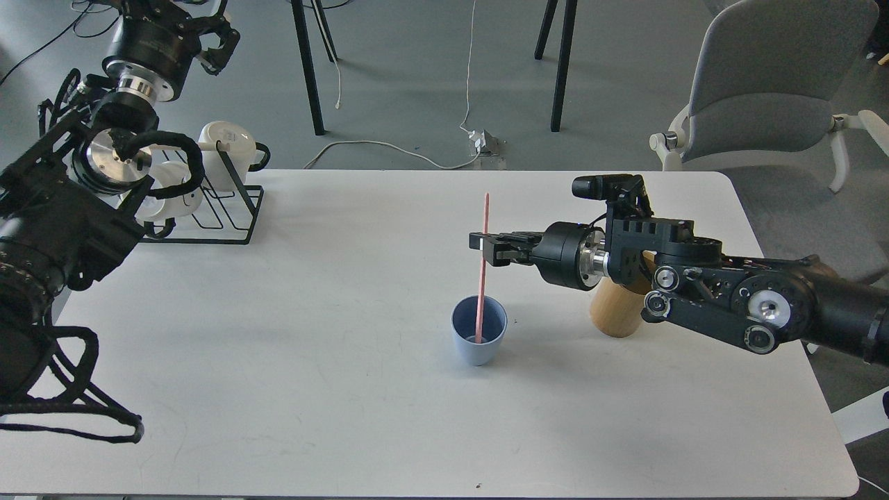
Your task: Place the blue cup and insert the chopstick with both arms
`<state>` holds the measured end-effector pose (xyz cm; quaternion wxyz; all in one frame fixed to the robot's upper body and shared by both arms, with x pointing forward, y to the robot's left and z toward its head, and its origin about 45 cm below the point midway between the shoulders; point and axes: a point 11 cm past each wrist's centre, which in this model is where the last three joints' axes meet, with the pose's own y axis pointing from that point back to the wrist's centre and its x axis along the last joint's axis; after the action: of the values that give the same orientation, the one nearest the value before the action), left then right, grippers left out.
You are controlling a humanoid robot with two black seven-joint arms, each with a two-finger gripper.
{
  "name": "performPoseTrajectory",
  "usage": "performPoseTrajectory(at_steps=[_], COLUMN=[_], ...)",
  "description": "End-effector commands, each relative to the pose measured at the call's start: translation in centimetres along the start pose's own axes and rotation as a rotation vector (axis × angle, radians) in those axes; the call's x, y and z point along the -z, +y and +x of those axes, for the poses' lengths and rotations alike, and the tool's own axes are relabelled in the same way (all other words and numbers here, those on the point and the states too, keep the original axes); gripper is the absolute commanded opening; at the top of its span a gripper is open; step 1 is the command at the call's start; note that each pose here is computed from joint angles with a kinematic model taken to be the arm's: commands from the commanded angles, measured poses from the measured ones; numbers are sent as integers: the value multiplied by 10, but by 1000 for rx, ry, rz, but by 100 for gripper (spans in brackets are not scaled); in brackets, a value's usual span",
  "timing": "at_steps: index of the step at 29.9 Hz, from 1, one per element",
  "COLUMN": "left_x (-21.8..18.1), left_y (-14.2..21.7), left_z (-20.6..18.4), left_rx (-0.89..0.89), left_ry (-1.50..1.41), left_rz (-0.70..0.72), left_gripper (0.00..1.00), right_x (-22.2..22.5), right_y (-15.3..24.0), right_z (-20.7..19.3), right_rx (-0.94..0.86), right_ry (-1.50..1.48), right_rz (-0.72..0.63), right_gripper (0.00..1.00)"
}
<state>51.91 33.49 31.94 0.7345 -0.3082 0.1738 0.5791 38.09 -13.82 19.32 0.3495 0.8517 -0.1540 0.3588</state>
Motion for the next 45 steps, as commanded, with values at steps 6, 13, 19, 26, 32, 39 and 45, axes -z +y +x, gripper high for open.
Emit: performPoseTrajectory(at_steps=[6, 13, 19, 26, 32, 39, 45], left_x=[-1, -3, -4, 2, 3, 11, 12], left_y=[1, 1, 2, 2, 2, 0, 2], left_z=[1, 2, 3, 3, 3, -4, 0], left_rx=[-2, -4, -6, -5, -7, -1, -11], left_ry=[-2, -5, -5, -3, 7, 46, 52], left_rz=[-1, -2, -4, 6, 4, -10, -10], left_gripper=[100, 100, 100, 100, 100, 100, 100], right_x=[-1, -4, -24, -80, -128, -164, -189], right_y=[2, 26, 69, 119, 153, 175, 184], right_z=[2, 68, 158, 196, 201, 181, 152], right_rx=[-3, -197, -503, -760, -953, -1049, -1101], right_ry=[-4, -51, -259, -659, -1124, -1516, -1686], right_rz=[-3, 2, 14, 33, 146, 358, 533], right_gripper=[41, 75, 98, 99, 100, 100, 100])
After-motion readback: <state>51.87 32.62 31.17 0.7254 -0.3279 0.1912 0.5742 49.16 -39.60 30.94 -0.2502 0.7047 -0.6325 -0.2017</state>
